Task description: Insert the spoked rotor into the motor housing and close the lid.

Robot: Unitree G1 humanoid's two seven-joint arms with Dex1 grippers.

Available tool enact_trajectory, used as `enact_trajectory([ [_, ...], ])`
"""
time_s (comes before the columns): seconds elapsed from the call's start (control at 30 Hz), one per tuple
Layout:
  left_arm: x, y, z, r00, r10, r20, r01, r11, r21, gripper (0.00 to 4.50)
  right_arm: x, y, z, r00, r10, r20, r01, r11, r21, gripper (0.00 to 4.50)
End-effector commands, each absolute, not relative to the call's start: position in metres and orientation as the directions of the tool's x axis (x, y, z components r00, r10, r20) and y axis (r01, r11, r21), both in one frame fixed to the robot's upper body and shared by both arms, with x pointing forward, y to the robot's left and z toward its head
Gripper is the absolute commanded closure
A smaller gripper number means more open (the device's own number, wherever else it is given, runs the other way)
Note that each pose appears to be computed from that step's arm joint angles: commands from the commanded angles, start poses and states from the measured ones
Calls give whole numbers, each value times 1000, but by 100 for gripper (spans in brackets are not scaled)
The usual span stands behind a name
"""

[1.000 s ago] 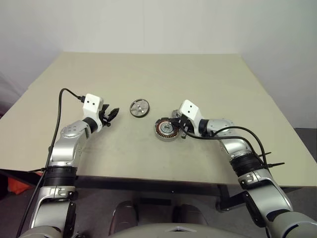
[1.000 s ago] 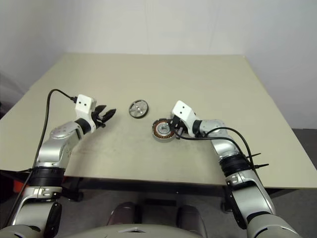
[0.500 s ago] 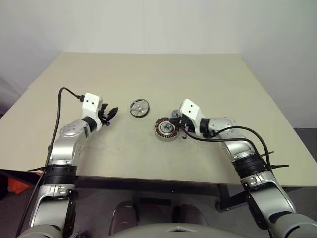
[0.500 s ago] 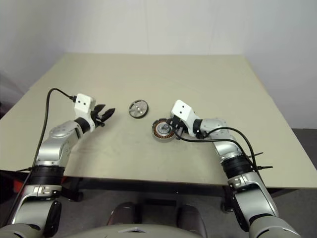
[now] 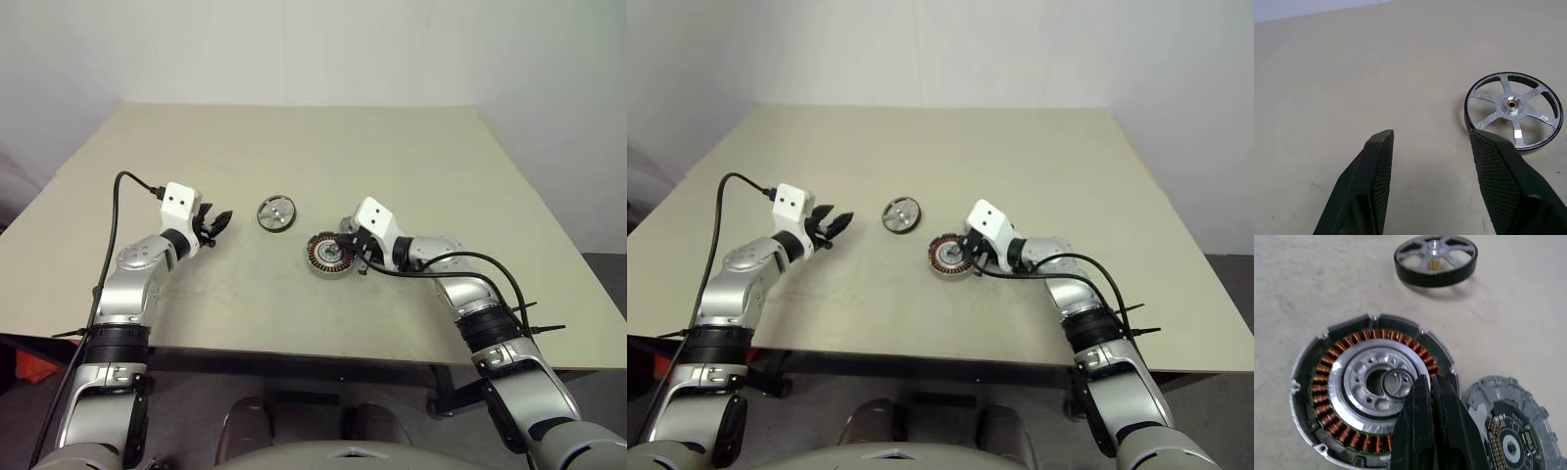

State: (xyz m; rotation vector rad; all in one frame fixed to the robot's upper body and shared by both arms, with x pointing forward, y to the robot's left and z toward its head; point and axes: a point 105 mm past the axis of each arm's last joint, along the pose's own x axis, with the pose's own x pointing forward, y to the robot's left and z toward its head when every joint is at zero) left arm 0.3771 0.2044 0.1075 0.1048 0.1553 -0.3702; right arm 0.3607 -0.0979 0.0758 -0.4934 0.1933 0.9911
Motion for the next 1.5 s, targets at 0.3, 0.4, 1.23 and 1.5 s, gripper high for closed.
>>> enact_trajectory([
  [0.3,380,205,124,929,-352,-117,364,925,105,189,361,-93,95,544,772,-330,-828,430,-359,436],
  [0.4,381,209,125,932,-344,-115,356,928,108,189,359,-91,99,541,777,-321,-829,428,-361,436],
  [1.23,383,217,127,941,-320,-111,332,935,122,189,359,-92,88,552,758,-348,-827,441,-350,436],
  [1.5,386,226,133,950,-296,-98,307,942,133,189,351,-84,93,525,781,-338,-843,422,-334,436],
])
